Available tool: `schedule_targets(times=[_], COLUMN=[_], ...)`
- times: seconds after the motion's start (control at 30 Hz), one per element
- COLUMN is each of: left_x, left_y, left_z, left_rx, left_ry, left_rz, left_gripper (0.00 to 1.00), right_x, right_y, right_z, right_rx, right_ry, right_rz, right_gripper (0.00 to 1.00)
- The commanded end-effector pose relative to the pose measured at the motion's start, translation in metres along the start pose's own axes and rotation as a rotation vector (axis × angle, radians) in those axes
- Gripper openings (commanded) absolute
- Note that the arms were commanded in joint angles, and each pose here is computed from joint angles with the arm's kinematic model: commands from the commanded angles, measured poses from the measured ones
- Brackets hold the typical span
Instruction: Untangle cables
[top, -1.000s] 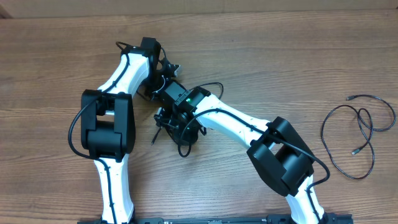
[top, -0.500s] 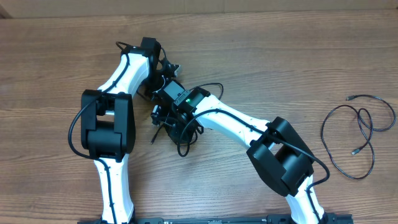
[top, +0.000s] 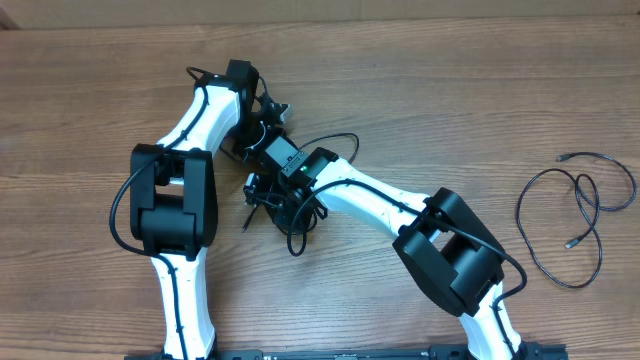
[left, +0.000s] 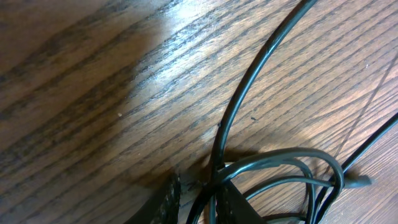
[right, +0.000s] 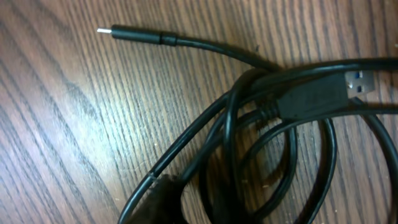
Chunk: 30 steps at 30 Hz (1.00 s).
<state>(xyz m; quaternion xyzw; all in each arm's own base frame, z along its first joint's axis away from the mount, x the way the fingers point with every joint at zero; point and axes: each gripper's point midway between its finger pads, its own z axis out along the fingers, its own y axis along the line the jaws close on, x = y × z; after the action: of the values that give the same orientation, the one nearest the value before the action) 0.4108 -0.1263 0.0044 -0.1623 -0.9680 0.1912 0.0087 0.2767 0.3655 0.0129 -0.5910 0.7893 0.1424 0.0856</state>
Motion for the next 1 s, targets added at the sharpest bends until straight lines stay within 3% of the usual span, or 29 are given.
schedule_targets(times=[0.0, 0.1, 0.3, 0.5, 0.67, 0.87, 0.97], left_x=[0.003, 0.003, 0.004, 0.003, 0.004, 0.004, 0.004], left_y=[0.010, 0.010, 0.010, 0.010, 0.010, 0.012, 0.012], left_z=[0.003, 0.003, 0.003, 0.003, 0.003, 0.003, 0.003], left_rx=[-0.023, -0.023, -0.023, -0.023, -0.027, -0.035, -0.035], left_ry=[0.012, 0.012, 0.013, 0.012, 0.013, 0.015, 0.015], left_rz=[-0.016, -0.016, -0.016, -0.016, -0.016, -0.016, -0.017], left_gripper=[0.22, 0.22, 0.22, 0.22, 0.23, 0.24, 0.24], right_x=[0.004, 0.005, 0.003, -0.023, -0.026, -0.032, -0.027], right_y=[0.002, 0.003, 0.008, -0.009, -0.015, -0.021, -0.038], right_z=[0.004, 0.004, -0.006, -0.047, -0.073, -0.122, -0.140], right_rx=[0.001, -0.008, -0.042, -0.073, -0.242, -0.590, -0.647], right_ry=[0.016, 0.017, 0.017, -0.096, -0.168, -0.360, -0.429], right_rz=[-0.004, -0.003, 0.012, 0.259, 0.412, 0.515, 0.555], right_gripper=[0.11, 0.04, 0.04, 0.04, 0.04, 0.04, 0.04])
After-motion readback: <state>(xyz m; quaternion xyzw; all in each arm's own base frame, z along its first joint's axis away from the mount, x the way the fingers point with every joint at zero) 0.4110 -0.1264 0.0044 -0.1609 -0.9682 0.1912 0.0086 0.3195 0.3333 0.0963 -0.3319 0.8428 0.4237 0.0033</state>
